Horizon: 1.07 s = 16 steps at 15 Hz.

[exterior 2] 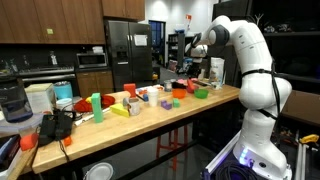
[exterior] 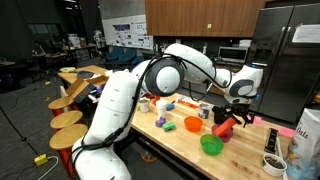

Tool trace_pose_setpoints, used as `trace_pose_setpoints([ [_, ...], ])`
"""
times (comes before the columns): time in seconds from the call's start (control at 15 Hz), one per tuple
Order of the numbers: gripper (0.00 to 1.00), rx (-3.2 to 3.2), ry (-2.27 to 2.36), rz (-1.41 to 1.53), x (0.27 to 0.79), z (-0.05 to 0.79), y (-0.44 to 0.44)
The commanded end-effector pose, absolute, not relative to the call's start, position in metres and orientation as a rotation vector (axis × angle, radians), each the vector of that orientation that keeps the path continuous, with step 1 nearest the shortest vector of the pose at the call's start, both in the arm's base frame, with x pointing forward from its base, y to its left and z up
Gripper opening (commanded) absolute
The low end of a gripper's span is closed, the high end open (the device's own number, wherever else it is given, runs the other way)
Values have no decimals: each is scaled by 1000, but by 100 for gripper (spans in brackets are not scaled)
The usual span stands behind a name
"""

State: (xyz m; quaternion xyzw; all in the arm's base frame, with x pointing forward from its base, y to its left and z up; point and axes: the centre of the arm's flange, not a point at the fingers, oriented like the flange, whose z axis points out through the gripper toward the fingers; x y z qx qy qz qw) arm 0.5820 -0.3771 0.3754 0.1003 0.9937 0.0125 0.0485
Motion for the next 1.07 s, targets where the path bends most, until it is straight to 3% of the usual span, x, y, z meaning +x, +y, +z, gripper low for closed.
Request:
trace_pose_setpoints([
  [0.0,100,317,2977,33,590,377,-376],
  [0.53,98,304,2970,114,597,369,-369],
  [0.67,73,303,2977,112,597,367,-368],
  [0.8,66,302,2983,111,597,364,-367],
  [1.0,43,298,2986,115,598,362,-365],
])
